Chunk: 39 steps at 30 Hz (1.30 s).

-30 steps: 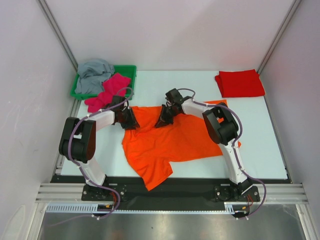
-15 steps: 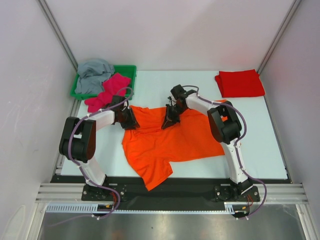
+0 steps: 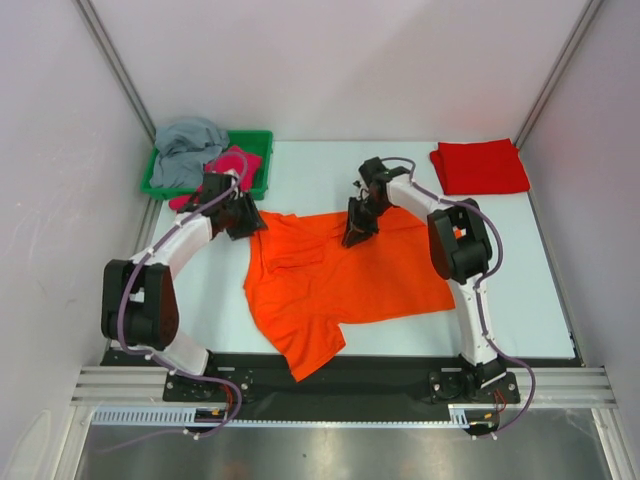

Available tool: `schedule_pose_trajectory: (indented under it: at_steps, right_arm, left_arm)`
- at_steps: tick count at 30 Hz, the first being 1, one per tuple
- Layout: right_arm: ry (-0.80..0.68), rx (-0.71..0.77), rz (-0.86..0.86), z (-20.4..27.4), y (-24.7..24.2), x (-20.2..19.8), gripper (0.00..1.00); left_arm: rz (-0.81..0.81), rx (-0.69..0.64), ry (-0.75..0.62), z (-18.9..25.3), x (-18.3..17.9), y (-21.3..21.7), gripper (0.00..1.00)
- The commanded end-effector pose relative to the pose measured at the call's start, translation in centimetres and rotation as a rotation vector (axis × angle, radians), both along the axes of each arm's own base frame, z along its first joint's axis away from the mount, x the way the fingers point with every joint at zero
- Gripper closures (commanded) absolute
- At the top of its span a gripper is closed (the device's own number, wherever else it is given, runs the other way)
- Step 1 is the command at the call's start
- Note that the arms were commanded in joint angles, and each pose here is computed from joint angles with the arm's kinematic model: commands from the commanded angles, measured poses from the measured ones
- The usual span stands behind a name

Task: Fold and stack the t-shirts
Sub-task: Fold the tshirt

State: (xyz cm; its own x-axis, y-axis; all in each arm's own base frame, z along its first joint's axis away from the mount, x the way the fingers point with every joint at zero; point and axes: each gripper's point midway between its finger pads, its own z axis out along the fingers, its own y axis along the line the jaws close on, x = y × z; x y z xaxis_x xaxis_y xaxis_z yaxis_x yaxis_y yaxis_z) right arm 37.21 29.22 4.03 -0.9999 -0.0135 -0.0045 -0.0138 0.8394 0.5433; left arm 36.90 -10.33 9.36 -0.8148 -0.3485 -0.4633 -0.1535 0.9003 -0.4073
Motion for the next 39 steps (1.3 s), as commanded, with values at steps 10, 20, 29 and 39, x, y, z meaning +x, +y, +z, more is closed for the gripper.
schedule_pose_trajectory:
  at_steps: [10,20,29,39]
  right_arm:
    - [-0.3,-0.03,-0.11,5.8,-2.7,8.8,0.8]
    - [-0.232,-0.062,-0.206,1.1,-6.5,11.2,0.81]
    - [-0.177,-0.13,-0.248,-2.3,-10.2,12.3,0.81]
    - [-0.31,-0.246,-0.274,5.7,-15.2,13.6,0.71]
  left_arm:
    - [0.106,-0.154,-0.142,0.0,10.3,-2.6,0.72]
    - [0.249,0.009,0.082,-6.7,7.2,1.0,0.72]
    - [0.303,0.048,0.129,-7.7,6.4,2.8,0.69]
    - [0.351,0.113,-0.045,-0.3,6.0,5.1,0.58]
